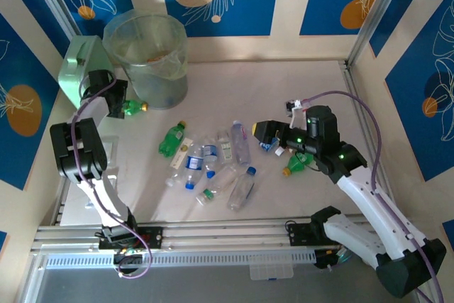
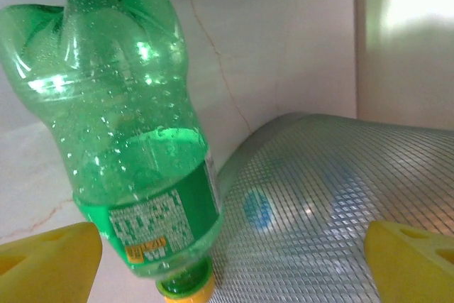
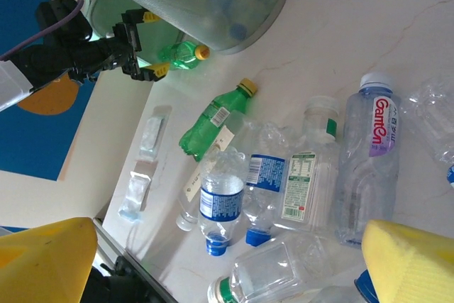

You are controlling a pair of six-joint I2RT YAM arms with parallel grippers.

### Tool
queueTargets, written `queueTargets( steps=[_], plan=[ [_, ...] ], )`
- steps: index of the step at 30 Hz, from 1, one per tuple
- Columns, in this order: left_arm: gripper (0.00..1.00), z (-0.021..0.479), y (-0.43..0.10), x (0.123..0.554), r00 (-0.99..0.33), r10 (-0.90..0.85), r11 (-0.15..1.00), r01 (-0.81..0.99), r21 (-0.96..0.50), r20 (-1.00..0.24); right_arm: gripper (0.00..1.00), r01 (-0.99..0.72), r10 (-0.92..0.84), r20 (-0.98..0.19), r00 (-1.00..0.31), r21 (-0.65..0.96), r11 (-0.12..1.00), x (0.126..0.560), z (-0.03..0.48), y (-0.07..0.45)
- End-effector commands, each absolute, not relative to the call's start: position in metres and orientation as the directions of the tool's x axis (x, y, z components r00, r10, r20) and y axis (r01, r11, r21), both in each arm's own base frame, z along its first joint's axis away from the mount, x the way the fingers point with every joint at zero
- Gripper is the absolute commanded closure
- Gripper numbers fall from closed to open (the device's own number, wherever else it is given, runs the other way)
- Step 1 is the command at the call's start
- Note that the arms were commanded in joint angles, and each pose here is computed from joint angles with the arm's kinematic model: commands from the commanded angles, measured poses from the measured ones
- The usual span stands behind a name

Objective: Put the plastic bottles in the bin

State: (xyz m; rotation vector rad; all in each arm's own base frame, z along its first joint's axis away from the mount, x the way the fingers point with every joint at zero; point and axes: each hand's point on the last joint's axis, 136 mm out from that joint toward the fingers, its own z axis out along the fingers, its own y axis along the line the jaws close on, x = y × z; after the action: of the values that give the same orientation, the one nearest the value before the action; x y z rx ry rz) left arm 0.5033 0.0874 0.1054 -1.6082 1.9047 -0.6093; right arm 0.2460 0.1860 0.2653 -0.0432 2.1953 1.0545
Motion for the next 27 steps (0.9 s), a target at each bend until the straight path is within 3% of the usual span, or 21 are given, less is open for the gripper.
queueTargets(
  steps=[1,20,27],
  plan=[
    [0.06,0.097,0.092,0.504,-0.092,-0.99,0.141,-0.759,-0.636,-0.109,0.04,-0.316,0.264,-0.603,-0.753,0.682,0.659,0.251,0.269,0.187],
    [0.09,0.048,0.095,0.487,-0.073,-0.992,0.104,-0.939,-0.329,-0.105,0.04,-0.261,0.278,-0.57,-0.773,0.686,0.68,0.267,0.259,0.179],
    [0.22,0.034,0.09,0.48,-0.075,-0.993,0.101,-0.946,-0.308,-0.094,0.04,-0.264,0.282,-0.576,-0.767,0.684,0.679,0.265,0.264,0.177]
  ],
)
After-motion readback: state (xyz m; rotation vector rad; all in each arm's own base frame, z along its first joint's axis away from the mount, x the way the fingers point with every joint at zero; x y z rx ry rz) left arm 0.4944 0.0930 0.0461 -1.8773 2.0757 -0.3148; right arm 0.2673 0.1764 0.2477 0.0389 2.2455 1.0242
